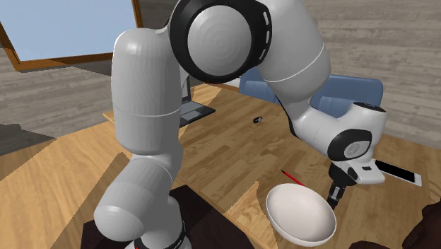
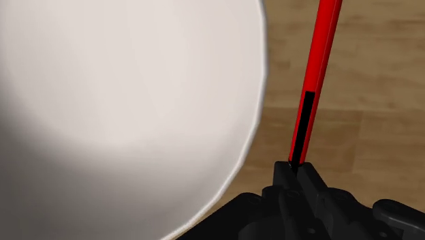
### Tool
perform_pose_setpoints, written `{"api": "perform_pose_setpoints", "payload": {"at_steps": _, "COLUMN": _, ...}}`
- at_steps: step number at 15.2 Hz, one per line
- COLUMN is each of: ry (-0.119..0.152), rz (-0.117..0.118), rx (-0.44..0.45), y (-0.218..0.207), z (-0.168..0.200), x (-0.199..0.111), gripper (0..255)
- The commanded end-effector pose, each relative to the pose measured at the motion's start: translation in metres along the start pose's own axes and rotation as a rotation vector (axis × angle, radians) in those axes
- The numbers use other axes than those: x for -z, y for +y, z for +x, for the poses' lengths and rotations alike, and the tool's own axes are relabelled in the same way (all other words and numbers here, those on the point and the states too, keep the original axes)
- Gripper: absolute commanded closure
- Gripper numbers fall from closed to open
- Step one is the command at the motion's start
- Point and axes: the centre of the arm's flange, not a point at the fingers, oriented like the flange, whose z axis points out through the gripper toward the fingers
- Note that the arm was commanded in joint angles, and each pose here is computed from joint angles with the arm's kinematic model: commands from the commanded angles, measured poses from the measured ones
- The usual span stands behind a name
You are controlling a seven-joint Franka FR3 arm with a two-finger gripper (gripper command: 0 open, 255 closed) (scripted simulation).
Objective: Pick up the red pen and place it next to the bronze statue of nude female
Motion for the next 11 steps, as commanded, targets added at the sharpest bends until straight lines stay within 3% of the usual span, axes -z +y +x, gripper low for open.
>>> {"api": "perform_pose_setpoints", "payload": {"at_steps": 1, "ry": 0.000, "rz": 0.000, "rx": 0.000, "y": 0.000, "z": 0.000, "x": 0.000, "gripper": 0}}
{"api": "perform_pose_setpoints", "payload": {"at_steps": 6, "ry": 0.000, "rz": 0.000, "rx": 0.000, "y": 0.000, "z": 0.000, "x": 0.000, "gripper": 0}}
{"api": "perform_pose_setpoints", "payload": {"at_steps": 10, "ry": 0.000, "rz": 0.000, "rx": 0.000, "y": 0.000, "z": 0.000, "x": 0.050, "gripper": 0}}
{"api": "perform_pose_setpoints", "payload": {"at_steps": 11, "ry": 0.000, "rz": 0.000, "rx": 0.000, "y": 0.000, "z": 0.000, "x": 0.050, "gripper": 0}}
